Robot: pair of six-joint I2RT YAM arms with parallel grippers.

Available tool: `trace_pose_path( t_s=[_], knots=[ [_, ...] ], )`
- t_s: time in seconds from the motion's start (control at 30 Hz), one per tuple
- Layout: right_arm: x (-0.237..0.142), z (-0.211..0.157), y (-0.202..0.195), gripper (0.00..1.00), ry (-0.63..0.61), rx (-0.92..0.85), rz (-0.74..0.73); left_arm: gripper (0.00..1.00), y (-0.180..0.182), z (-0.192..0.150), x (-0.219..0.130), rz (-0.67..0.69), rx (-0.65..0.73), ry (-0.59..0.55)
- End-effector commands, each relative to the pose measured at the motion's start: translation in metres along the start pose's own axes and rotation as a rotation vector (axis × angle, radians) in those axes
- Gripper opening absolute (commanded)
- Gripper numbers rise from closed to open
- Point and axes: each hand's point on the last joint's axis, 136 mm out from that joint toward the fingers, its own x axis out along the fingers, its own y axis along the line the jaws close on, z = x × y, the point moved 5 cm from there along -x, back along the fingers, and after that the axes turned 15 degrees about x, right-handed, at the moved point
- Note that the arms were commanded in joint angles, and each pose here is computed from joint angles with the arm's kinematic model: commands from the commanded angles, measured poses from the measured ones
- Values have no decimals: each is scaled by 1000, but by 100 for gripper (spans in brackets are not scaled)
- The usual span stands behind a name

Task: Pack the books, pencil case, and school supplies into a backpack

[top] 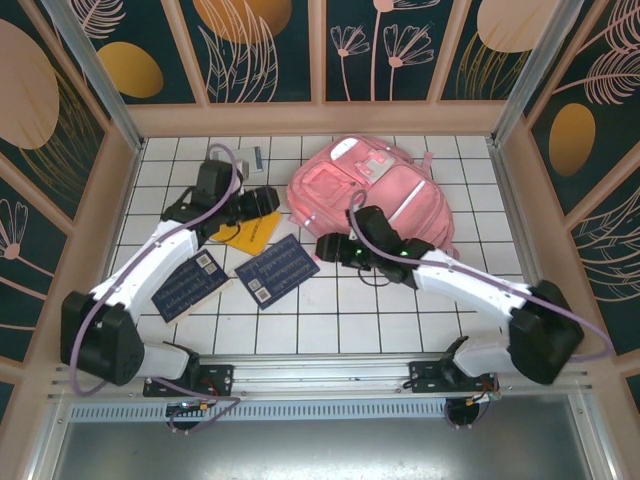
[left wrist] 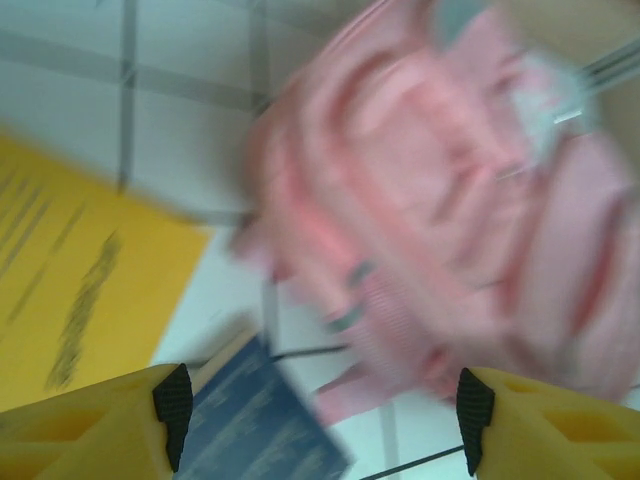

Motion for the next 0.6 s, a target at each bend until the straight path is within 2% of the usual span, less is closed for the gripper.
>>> trace_pose_path(
  t_s=[0.0, 0.13, 0.23, 0.37, 0.57],
  knots=[
    [16, -13, 24, 67, 163, 74, 102, 73, 21, -10, 18, 44, -59, -14],
    [46, -24, 12, 68, 239, 188, 73, 77, 60, -39, 45, 92, -166, 20],
    [61, -30, 5, 69, 262, 266, 42, 78, 75, -56, 57, 128, -186, 49],
    [75, -35, 2, 69, 272, 329, 10, 78, 85, -65, 60, 183, -198, 51],
    [94, -41, -5, 69, 303, 372, -21, 77, 84, -83, 69, 121, -252, 87]
  ],
)
